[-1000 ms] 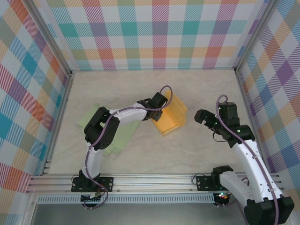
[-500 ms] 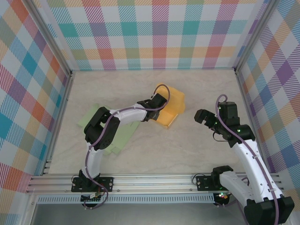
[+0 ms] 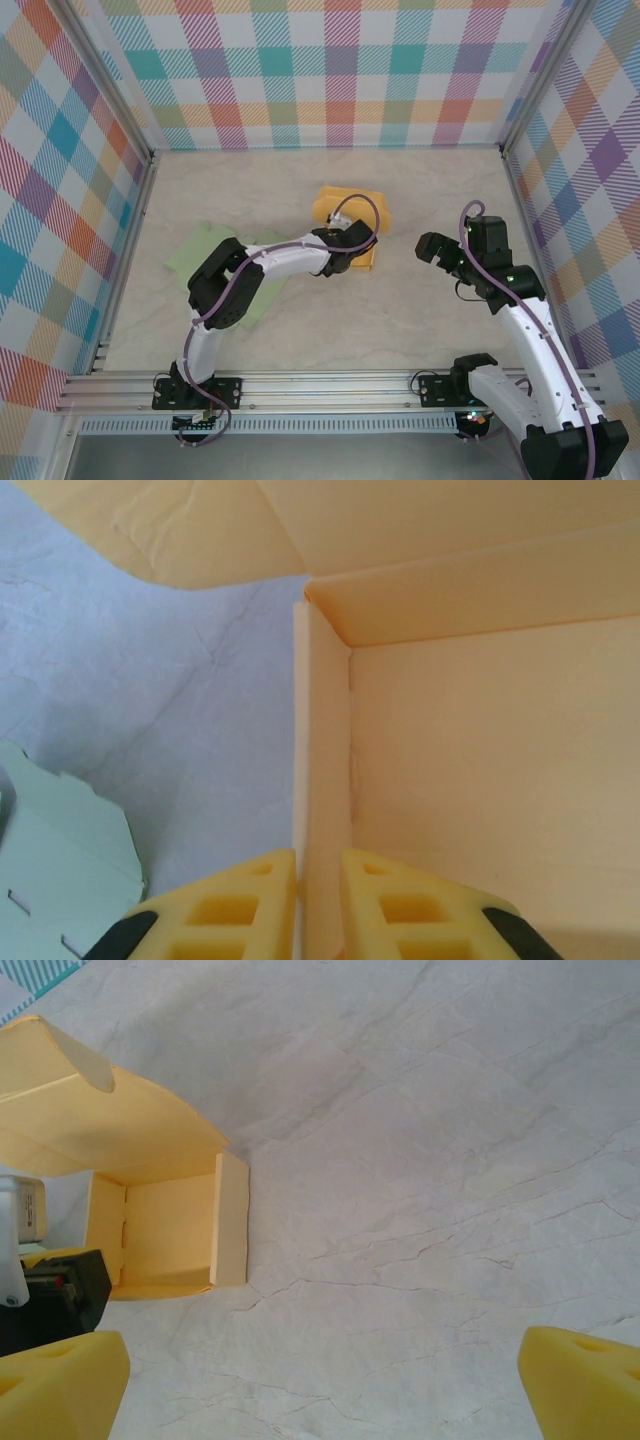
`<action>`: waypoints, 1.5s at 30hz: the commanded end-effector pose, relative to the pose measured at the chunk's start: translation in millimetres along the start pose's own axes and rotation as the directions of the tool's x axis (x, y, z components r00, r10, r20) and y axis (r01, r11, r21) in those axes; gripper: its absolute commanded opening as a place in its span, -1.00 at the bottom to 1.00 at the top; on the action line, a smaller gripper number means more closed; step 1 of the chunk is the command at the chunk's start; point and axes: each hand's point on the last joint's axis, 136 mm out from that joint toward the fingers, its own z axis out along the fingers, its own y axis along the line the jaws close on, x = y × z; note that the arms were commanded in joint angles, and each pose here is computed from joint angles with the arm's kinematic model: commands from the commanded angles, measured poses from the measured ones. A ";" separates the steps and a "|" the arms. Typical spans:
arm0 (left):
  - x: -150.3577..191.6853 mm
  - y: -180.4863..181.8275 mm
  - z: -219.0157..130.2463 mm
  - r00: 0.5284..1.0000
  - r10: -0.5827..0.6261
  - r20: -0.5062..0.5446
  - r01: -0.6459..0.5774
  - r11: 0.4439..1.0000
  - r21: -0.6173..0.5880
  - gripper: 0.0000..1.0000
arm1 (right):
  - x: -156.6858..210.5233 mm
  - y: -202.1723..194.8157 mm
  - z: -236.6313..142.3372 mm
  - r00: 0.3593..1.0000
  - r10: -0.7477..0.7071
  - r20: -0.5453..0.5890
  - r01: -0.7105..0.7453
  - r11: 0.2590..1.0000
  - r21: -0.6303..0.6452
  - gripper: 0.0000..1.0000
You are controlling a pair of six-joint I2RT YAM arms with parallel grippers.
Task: Fold the paper box
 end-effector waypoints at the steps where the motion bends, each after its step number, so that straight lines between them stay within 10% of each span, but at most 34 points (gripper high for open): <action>1: -5.8 7.6 -22.9 0.996 -0.085 0.015 0.085 0.996 -0.003 -0.57 | -16.1 10.3 -5.7 0.998 -0.049 0.046 0.050 0.998 -0.031 0.99; 12: -39.9 25.3 -79.4 0.973 -0.196 0.123 0.179 0.974 0.142 -0.15 | -13.4 12.3 7.7 0.996 -0.086 0.010 0.086 0.996 -0.038 0.99; 18: -72.6 65.1 -91.1 0.955 -0.204 0.216 0.152 0.960 0.233 0.73 | -25.7 26.7 19.8 0.991 -0.130 0.016 0.131 0.988 -0.083 1.00; 32: -98.7 71.7 -12.2 0.969 -0.131 0.211 0.001 0.851 0.525 0.59 | -50.8 82.2 75.4 0.962 -0.272 -0.015 0.255 0.918 -0.305 0.60; 45: -102.2 61.4 22.2 0.982 -0.078 0.170 -0.021 0.859 0.512 0.24 | -58.0 95.6 127.3 0.949 -0.304 -0.084 0.259 0.902 -0.346 0.33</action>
